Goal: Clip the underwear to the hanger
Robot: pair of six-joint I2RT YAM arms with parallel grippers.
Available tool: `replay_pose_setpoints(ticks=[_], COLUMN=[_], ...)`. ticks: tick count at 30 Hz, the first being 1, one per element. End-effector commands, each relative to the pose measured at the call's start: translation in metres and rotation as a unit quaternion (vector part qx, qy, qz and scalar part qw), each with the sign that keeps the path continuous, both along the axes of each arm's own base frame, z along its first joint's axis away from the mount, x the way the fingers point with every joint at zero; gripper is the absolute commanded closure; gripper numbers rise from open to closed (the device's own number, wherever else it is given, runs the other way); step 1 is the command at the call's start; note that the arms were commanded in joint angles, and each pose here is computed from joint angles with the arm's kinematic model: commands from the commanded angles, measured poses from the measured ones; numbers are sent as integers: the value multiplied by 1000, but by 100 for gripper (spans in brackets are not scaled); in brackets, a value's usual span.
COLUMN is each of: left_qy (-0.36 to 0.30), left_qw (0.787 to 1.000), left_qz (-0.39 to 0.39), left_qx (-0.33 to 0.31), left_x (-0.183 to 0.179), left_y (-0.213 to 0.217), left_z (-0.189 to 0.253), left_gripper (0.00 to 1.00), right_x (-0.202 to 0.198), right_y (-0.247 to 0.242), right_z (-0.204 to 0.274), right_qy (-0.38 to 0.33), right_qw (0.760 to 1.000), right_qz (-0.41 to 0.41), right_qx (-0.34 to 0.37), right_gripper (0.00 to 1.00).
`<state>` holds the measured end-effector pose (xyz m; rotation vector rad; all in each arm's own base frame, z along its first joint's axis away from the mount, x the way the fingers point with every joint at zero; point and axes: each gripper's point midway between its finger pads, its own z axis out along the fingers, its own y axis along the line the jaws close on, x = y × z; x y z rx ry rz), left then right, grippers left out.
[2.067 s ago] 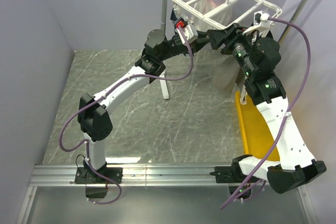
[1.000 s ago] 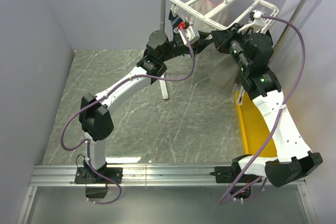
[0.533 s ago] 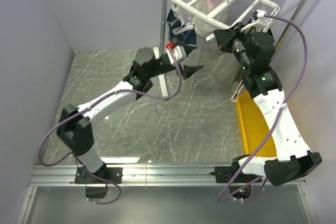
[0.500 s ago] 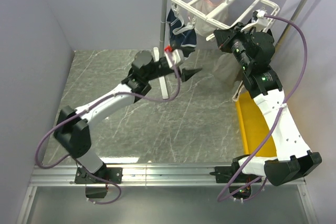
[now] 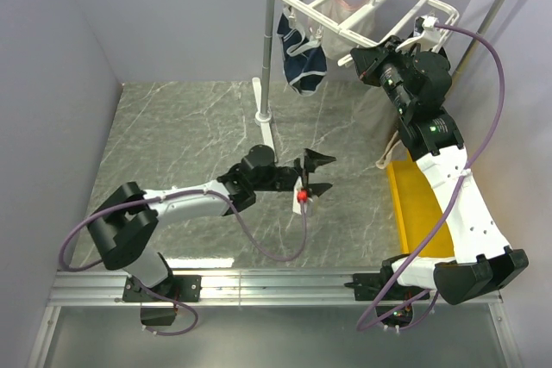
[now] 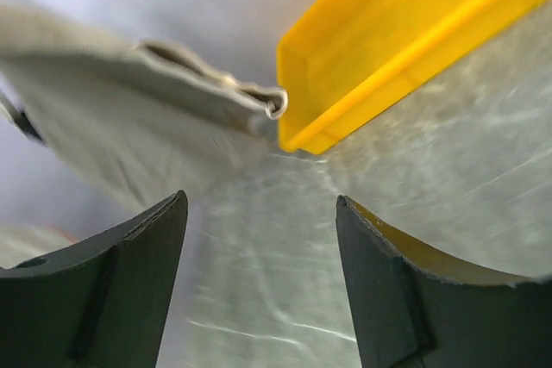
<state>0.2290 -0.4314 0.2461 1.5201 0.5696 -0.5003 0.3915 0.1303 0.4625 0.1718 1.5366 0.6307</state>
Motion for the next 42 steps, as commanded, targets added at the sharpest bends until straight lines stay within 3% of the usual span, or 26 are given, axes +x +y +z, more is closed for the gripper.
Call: replay_pose_setpoints(ticks=[1, 5, 8, 10, 13, 14, 16, 17, 21, 25, 28, 30, 31, 34, 35, 37, 40, 42], left_qy=[-197, -322, -378, -380, -318, -251, -167, -81, 133, 300, 337, 390, 453, 525, 565, 604, 629, 631], left_qw=[980, 946, 926, 925, 948, 968, 986, 997, 991, 954, 941, 919, 888, 839, 810, 776, 755, 752], left_qz=[-25, -16, -10, -11, -18, -20, -14, -9, 8, 18, 14, 47, 61, 110, 117, 130, 136, 138], left_qx=[7, 22, 21, 25, 17, 10, 3, -7, -2, 4, -1, -33, -49, -92, -105, -123, -126, -133], left_x=[5, 20, 29, 32, 28, 23, 17, 14, 6, -3, -9, -1, 0, 10, 8, 6, 3, 5], left_y=[-22, -34, -44, -49, -56, -59, -60, -61, -60, -61, -57, -55, -53, -45, -41, -38, -39, -40], left_z=[21, 26, 34, 34, 47, 52, 58, 63, 60, 52, 49, 51, 49, 45, 36, 30, 15, 7], left_gripper=[25, 24, 23, 23, 24, 24, 25, 26, 27, 27, 27, 26, 26, 26, 23, 21, 20, 20], right_x=[-2, -6, -7, -8, -8, -8, -7, -8, -6, -7, -6, -7, -6, -6, -6, -5, -5, -4], right_y=[-3, 0, 1, 1, 0, 1, -1, -1, -3, -3, -3, -3, -3, -4, -3, -3, -1, -2], right_z=[31, 31, 30, 30, 33, 32, 31, 31, 30, 32, 32, 33, 33, 33, 33, 32, 32, 33], right_qy=[-39, -43, -44, -47, -52, -51, -51, -52, -53, -56, -56, -57, -56, -57, -56, -56, -54, -55], right_qw=[999, 999, 999, 999, 999, 999, 999, 999, 999, 998, 998, 998, 998, 998, 998, 998, 998, 998], right_qz=[-1, 10, 13, 14, 13, 13, 9, 8, 2, 2, 2, 3, 2, 0, 1, 2, 4, 2], right_qx=[11, 4, -2, -1, 1, 1, 1, 0, 1, 1, 2, 3, 4, 5, 6, 9, 12, 14], right_gripper=[100, 100, 100, 100, 100, 100, 100, 100, 100, 100, 100, 100, 100, 100, 100, 100, 100, 100])
